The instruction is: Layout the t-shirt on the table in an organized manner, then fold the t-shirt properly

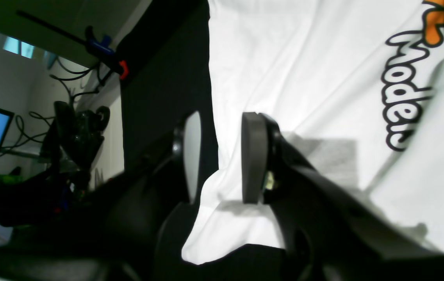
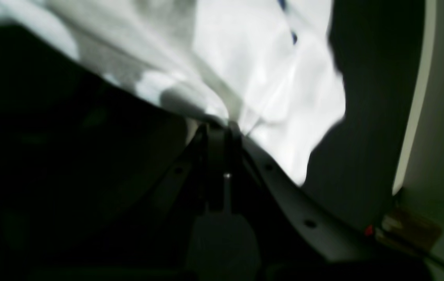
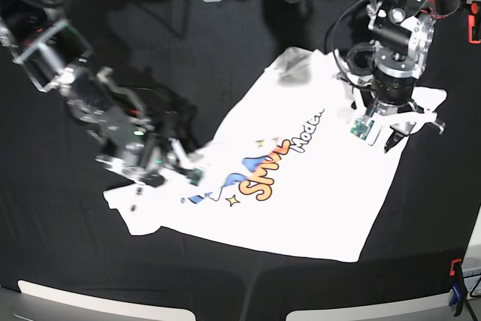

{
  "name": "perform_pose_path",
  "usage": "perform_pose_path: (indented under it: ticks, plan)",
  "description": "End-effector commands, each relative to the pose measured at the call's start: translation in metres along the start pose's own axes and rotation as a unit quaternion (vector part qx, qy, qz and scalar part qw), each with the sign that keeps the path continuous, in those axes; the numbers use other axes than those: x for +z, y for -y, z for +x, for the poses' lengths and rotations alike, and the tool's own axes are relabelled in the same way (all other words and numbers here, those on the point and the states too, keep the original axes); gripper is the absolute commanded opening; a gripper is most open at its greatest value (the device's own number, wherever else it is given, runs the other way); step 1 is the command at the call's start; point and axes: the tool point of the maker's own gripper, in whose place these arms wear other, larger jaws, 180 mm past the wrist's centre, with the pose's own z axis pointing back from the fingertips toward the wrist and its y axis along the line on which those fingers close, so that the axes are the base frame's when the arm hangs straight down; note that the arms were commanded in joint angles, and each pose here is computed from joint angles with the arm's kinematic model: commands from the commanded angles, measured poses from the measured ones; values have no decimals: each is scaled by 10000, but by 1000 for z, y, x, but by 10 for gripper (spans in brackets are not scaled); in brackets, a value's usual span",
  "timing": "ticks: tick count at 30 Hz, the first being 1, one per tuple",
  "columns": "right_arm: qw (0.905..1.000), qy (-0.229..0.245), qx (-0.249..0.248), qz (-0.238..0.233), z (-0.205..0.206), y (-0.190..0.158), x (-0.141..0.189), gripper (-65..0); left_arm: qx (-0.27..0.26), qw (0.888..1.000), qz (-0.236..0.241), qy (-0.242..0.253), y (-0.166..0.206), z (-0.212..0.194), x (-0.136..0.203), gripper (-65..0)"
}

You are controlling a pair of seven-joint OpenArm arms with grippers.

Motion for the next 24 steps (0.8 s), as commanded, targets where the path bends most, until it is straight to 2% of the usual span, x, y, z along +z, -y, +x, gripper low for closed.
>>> perform_pose_path:
  ticks: [1,4,7,13,17,20,22,24]
  plan:
    - [9998,-60,0,-198,-9,18,9,-650,-56,9996,169,234,-11,12,0,-484]
    - [9986,-503,123,-97,-53,15,19,-650,-57,9996,170,232,-11,11,0,-484]
    - [9939,-1013,370,216,-102,4,28,-650,-57,9996,170,234,-11,12,0,-484]
    - [9786,-2006,461,9,-187,27,59,-650,-58,9996,169,235,-11,12,0,-484]
    - [9657,-2547,493,-97,-223,41,80,-650,-55,9996,169,235,-11,12,0,-484]
    - [9619,-2724,227,-1,-231,36,85,-647,-55,9996,169,235,-11,12,0,-484]
    - [9618,-2735,78,73,-231,31,84,-480,-55,9996,169,235,-11,12,0,-484]
    - [9611,-2760,-46,-19,-229,32,83,-345,-57,9996,170,235,-11,12,0,-484]
